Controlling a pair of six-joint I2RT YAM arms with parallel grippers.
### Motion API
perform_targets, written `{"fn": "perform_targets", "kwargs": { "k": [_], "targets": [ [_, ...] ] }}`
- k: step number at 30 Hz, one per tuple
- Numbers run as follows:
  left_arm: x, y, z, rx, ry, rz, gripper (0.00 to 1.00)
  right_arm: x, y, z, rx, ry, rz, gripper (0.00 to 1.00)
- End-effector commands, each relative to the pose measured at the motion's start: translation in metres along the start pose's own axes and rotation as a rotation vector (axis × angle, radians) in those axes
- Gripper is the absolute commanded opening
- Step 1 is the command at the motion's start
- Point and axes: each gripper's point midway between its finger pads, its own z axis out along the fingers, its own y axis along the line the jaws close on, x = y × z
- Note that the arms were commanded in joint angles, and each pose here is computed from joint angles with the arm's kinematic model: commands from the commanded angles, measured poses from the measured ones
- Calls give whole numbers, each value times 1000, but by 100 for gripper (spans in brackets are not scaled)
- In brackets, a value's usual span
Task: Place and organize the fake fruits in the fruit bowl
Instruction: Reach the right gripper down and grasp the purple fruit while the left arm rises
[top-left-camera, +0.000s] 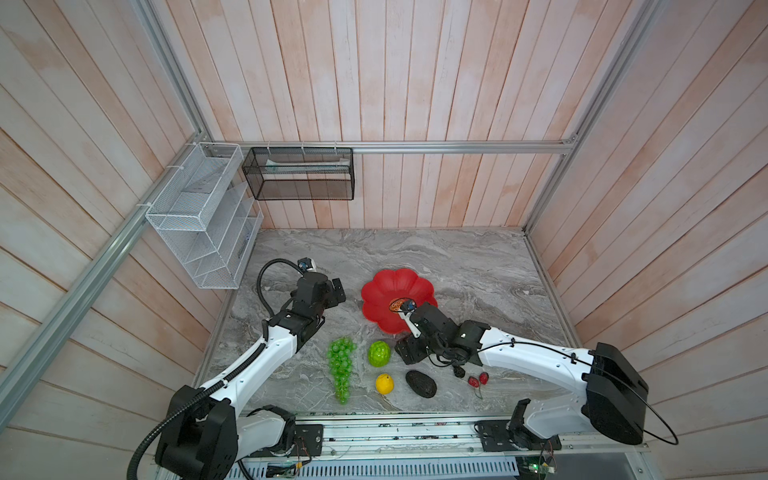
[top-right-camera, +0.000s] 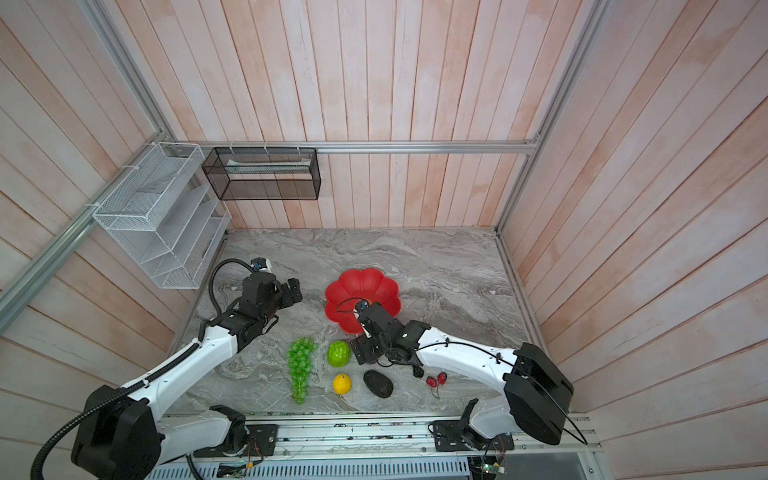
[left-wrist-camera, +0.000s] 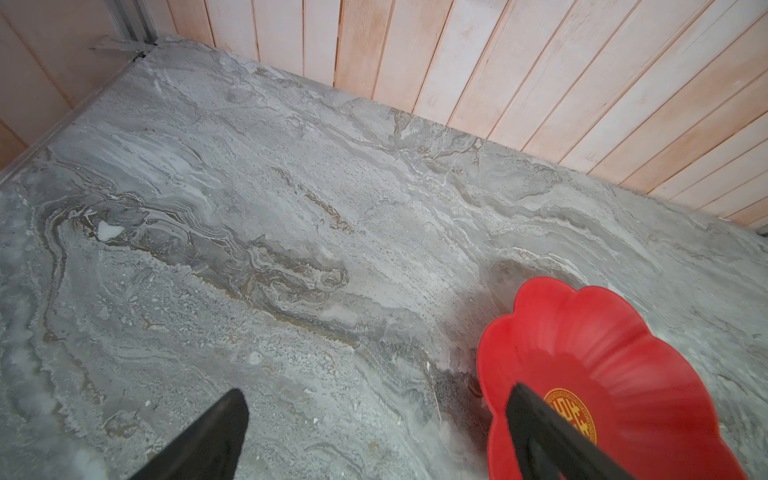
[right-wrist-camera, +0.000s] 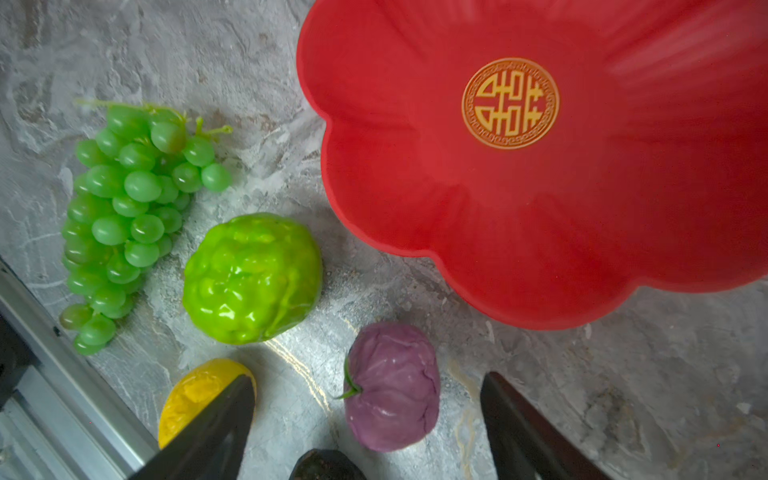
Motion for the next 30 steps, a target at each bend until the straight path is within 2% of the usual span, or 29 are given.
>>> {"fn": "perform_targets", "kwargs": {
  "k": [1, 11, 22, 30],
  "targets": [
    [-3, -3, -5, 31, -31, -21, 99, 8, 1, 3, 56, 54, -43, 86],
    [1, -10, -4, 76, -23, -3, 99, 21, -14, 24, 146, 114, -43, 81],
    [9, -9, -2, 82, -3, -10, 99, 28, -21, 46, 166, 120, -51, 76],
    [14, -6, -5, 82, -4, -30, 99, 38, -30, 59, 174, 150, -56, 68]
  ]
}}
